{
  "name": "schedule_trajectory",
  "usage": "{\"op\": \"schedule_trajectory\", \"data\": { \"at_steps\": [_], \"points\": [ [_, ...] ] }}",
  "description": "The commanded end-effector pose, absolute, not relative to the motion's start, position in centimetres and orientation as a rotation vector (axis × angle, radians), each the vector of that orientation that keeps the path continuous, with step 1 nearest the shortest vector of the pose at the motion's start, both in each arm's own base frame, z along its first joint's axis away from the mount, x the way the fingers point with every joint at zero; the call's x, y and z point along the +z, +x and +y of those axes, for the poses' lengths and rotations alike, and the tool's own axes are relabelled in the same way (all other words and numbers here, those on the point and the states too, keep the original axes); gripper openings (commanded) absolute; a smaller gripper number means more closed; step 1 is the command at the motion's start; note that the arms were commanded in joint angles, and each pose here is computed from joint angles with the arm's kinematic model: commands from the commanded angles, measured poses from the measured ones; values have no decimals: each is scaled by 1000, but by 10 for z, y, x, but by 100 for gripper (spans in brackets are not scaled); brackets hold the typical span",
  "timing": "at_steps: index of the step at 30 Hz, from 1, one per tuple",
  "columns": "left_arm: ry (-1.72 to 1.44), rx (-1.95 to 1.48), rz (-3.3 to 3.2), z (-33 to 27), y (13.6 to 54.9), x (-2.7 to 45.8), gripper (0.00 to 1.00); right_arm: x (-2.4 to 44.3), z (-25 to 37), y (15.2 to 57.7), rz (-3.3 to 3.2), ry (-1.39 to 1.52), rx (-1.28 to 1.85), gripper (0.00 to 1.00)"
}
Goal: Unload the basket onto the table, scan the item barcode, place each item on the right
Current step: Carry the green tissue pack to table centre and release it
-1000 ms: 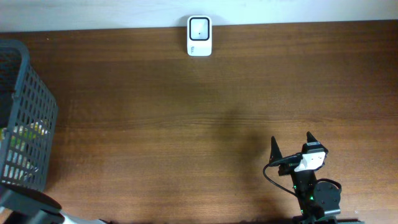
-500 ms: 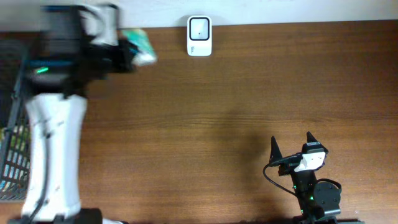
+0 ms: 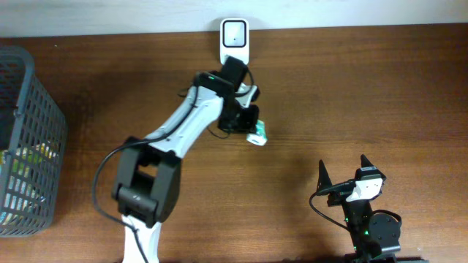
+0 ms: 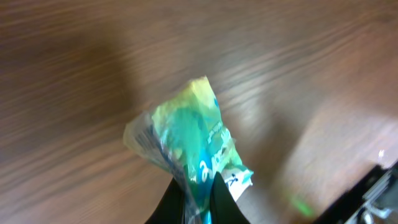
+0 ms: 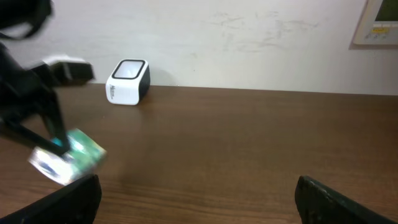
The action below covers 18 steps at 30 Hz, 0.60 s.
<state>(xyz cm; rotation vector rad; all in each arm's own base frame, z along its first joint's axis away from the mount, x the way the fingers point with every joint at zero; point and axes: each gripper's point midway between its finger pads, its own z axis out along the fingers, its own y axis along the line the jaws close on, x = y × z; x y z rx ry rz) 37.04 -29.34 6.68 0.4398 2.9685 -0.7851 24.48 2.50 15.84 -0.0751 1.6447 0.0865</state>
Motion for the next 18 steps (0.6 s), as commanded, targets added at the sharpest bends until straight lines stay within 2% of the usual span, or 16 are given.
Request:
{"op": "schedule_trajectory", "data": {
  "at_steps": [1, 2, 4, 5, 10, 12, 18],
  "points": [
    [465, -965, 2984, -334, 353, 53, 0, 156, 27, 245, 1647, -84, 95, 99],
    [497, -972, 2963, -342, 351, 53, 1, 156, 27, 245, 1647, -84, 95, 99],
    [539, -969, 2935, -353, 348, 54, 9, 156, 27, 245, 1647, -84, 95, 99],
    [538, -951, 2936, -352, 349, 53, 10, 156, 27, 245, 1647, -84, 95, 99],
    [527, -913, 2935, -349, 353, 51, 6, 156, 27, 245, 1647, -84, 95, 99],
    [521, -875, 2936, -346, 355, 49, 1, 156, 27, 245, 1647, -84, 95, 99],
    [413, -529, 2953, -312, 376, 32, 0, 156, 27, 245, 1647, -84, 95, 99]
  ]
}}
